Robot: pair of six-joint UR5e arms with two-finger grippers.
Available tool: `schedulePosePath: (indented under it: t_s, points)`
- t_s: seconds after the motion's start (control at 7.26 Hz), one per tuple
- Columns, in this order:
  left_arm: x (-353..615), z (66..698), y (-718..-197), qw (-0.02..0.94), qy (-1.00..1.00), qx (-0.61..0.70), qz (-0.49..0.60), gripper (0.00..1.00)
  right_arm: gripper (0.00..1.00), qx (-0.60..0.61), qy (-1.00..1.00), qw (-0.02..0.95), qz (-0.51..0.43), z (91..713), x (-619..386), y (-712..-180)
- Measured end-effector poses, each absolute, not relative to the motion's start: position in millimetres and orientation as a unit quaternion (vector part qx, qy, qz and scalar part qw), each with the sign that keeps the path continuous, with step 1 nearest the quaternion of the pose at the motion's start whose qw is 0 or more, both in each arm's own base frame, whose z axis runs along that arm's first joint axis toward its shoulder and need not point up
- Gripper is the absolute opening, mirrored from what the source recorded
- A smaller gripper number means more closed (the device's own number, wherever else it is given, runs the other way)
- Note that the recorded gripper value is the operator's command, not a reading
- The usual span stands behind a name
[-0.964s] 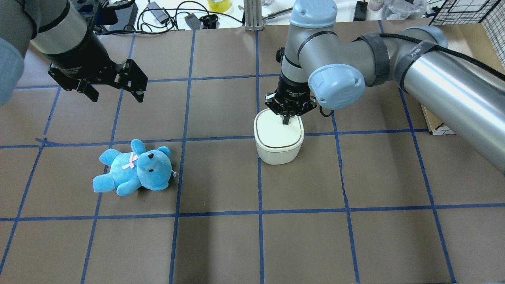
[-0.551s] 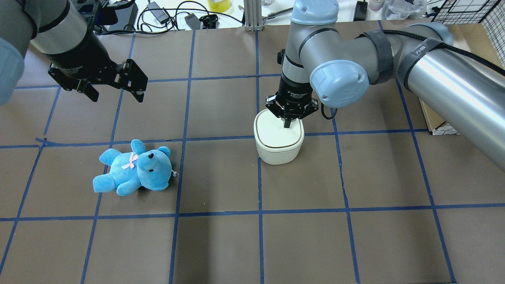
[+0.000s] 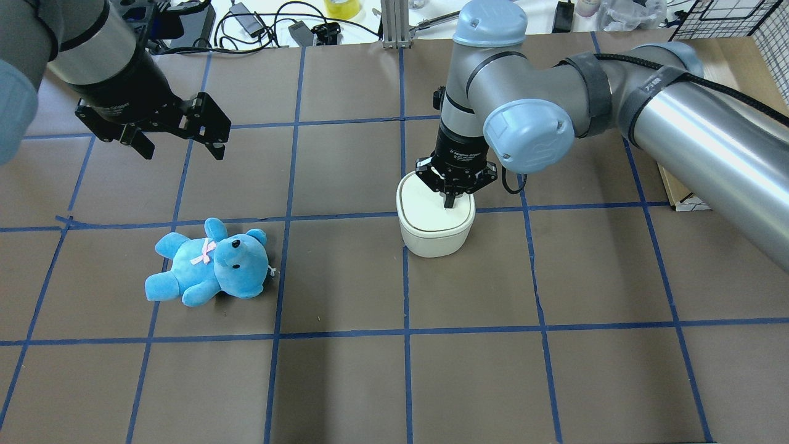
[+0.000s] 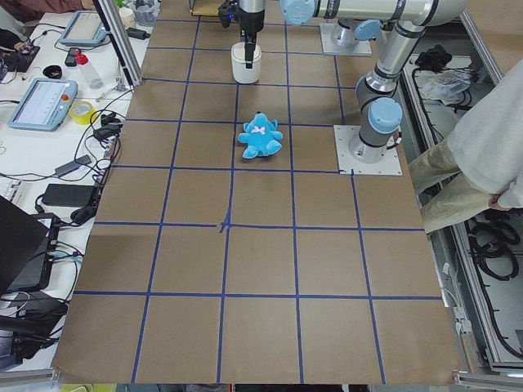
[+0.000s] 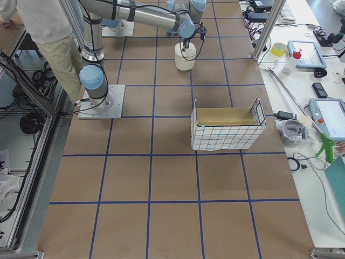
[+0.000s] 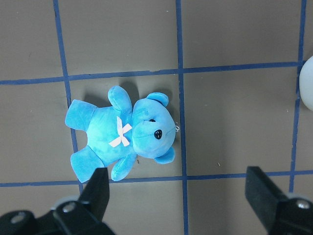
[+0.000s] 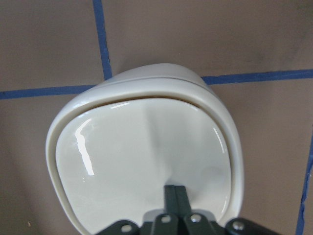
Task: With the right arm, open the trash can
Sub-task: 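Lower the right gripper onto the lid's edge farthest from the robot, then lift the right gripper to flip the lid open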
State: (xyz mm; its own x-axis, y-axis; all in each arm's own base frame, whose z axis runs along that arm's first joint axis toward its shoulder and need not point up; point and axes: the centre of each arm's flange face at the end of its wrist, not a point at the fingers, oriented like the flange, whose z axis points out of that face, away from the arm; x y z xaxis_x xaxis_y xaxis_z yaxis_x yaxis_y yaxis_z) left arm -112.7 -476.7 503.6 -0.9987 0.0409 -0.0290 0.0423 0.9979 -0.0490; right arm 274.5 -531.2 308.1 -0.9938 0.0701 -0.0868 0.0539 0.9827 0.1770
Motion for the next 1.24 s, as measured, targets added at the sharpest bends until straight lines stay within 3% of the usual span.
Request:
schedulePosePath:
  t_s: [0.41, 1.1, 1.24]
  points:
    - [-112.6, 503.6, -476.8, 0.014, 0.999, 0.021, -0.025, 1.00, 0.00, 0.034, 0.995, 0.051, 0.078, 319.0, 276.2, -530.8]
    - [-112.6, 503.6, -476.8, 0.014, 0.999, 0.021, -0.025, 1.00, 0.00, 0.037, 0.996, 0.080, 0.018, 391.5, 280.4, -527.6]
    - [-112.6, 503.6, -476.8, 0.014, 0.999, 0.021, -0.025, 1.00, 0.07, 0.042, 0.995, 0.087, -0.006, 422.4, 280.0, -527.8]
